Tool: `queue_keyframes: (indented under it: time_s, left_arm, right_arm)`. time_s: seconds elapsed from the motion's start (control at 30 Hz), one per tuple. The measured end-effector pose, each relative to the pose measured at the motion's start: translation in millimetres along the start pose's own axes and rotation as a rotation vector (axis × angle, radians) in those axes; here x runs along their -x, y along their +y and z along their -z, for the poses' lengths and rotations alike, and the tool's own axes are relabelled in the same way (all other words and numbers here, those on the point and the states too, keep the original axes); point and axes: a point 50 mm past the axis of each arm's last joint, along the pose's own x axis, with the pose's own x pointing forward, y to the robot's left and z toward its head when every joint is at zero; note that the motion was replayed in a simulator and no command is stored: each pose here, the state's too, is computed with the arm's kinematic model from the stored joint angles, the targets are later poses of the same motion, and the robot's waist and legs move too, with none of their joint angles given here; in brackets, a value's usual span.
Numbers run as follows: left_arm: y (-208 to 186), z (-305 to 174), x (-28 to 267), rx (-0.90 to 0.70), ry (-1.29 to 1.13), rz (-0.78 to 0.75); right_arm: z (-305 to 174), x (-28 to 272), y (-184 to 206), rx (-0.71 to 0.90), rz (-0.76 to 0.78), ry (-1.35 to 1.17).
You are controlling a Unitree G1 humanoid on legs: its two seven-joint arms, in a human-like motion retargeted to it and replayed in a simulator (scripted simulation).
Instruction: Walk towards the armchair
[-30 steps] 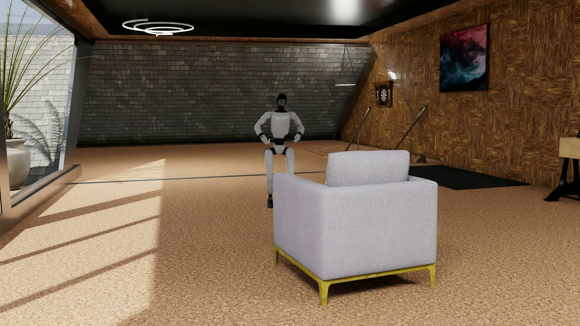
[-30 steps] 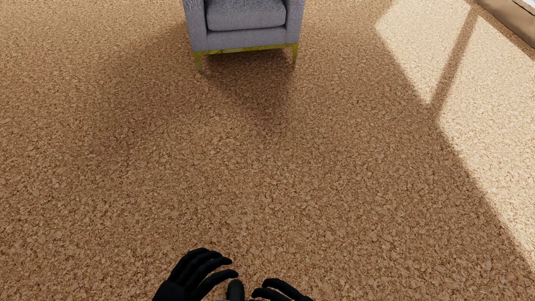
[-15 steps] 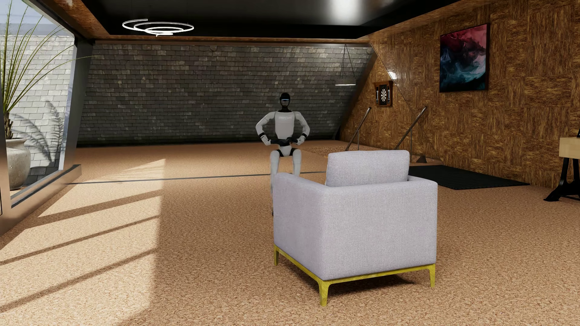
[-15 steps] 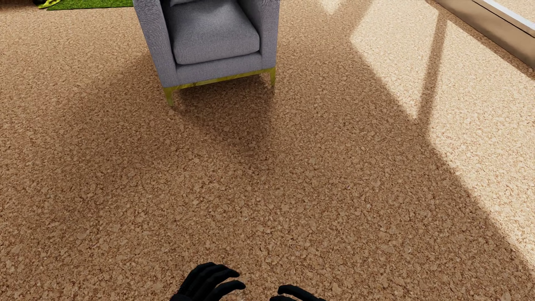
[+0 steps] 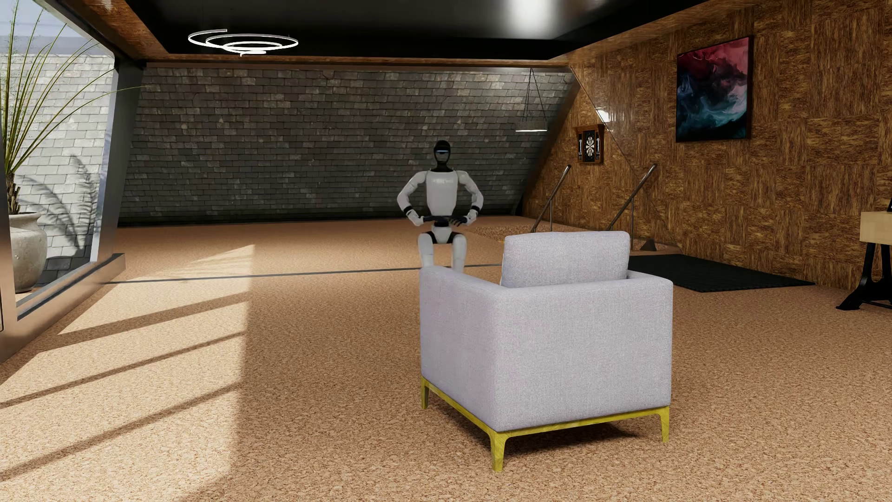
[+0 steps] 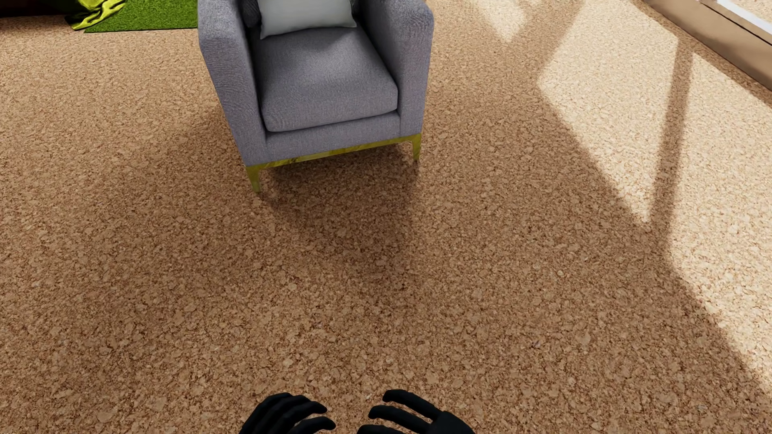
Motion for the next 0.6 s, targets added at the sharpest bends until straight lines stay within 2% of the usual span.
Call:
queue_keyframes:
  time_s: [0.07, 0.17, 0.33, 0.6]
  left_arm:
    - [3.7, 3.9, 1.0, -0.038, -0.074, 0.053]
    - [7.3, 4.3, -5.0, -0.039, -0.085, 0.032]
    - [15.0, 3.5, -11.3, -0.090, -0.126, 0.002]
    - [16.2, -2.8, -22.1, -0.067, -0.139, -0.063]
  right_arm:
    - [-5.3, -2.3, 3.2, -0.037, 0.011, 0.009]
    - [-10.6, -16.7, -1.2, -0.079, 0.075, -0.016]
    - [-22.5, -1.7, 10.7, -0.135, -0.007, -0.006]
    - [-20.5, -5.4, 8.4, -0.141, 0.027, 0.036]
